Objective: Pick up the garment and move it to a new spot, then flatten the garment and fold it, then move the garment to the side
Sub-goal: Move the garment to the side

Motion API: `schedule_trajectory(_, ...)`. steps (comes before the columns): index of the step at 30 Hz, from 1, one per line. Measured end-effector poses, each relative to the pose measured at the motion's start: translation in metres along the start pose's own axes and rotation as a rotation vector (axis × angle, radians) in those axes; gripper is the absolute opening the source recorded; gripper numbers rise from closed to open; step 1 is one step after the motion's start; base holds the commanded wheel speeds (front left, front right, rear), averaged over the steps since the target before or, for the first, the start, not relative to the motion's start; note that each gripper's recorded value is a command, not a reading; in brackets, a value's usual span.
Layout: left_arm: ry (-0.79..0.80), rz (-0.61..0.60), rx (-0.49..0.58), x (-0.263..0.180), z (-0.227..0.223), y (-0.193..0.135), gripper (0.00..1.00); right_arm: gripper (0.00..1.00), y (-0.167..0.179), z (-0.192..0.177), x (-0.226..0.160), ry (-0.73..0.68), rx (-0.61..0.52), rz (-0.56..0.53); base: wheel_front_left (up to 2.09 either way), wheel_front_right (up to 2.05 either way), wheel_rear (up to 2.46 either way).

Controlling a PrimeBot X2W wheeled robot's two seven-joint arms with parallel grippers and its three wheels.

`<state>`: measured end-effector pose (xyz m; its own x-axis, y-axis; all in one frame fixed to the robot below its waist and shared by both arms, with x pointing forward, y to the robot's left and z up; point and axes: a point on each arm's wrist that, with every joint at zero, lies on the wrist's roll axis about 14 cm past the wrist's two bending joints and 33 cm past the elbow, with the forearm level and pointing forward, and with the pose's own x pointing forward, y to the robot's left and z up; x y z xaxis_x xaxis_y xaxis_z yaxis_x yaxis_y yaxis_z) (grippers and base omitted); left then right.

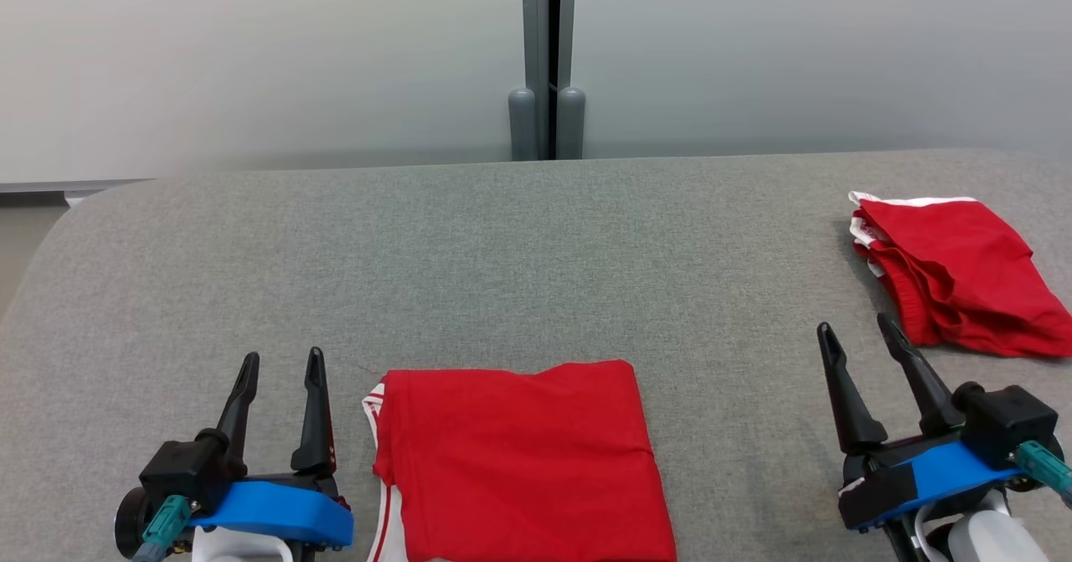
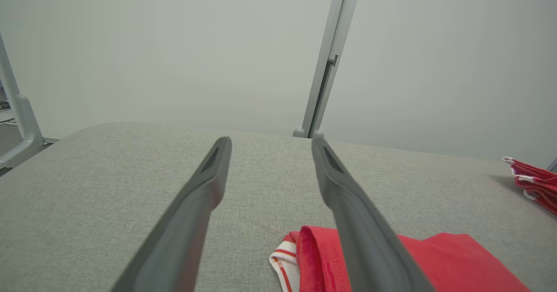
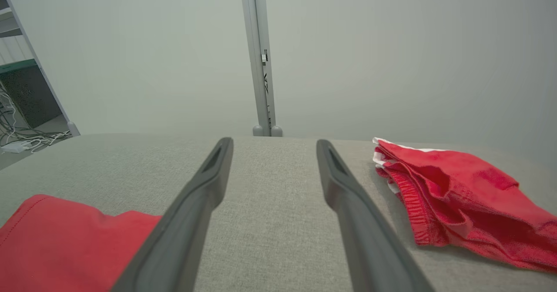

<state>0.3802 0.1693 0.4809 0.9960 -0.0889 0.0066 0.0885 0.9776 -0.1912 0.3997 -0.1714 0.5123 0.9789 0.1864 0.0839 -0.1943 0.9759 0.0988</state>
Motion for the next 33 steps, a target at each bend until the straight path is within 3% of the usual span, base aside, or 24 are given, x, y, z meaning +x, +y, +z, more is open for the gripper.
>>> schedule_trajectory(3,-0.002,0.009,0.002,-0.001,0.001,0.003,1.0,1.0,0.012,-0.013,0.001,0.039,0.025,0.032,0.0,0.0,0.0)
schedule_trajectory(5,-0.004,0.017,0.003,-0.002,0.001,0.006,1.0,1.0,0.039,-0.048,-0.006,0.169,0.116,0.087,0.0,0.0,0.0)
schedule_trajectory(8,0.0,0.023,0.003,-0.004,0.001,0.008,1.0,1.0,0.059,-0.067,-0.002,0.29,0.18,0.138,0.0,0.0,0.0)
schedule_trajectory(16,0.007,0.038,0.012,-0.008,-0.001,0.014,1.0,1.0,0.092,-0.095,0.01,0.557,0.215,0.258,0.0,0.0,0.0)
schedule_trajectory(27,-0.005,0.082,0.018,-0.02,0.004,0.029,1.0,1.0,0.106,-0.139,0.002,0.874,0.291,0.232,0.0,0.0,0.0)
schedule_trajectory(33,-0.001,0.099,0.019,-0.023,0.003,0.034,1.0,1.0,0.124,-0.148,0.001,0.973,0.341,0.249,0.0,0.0,0.0)
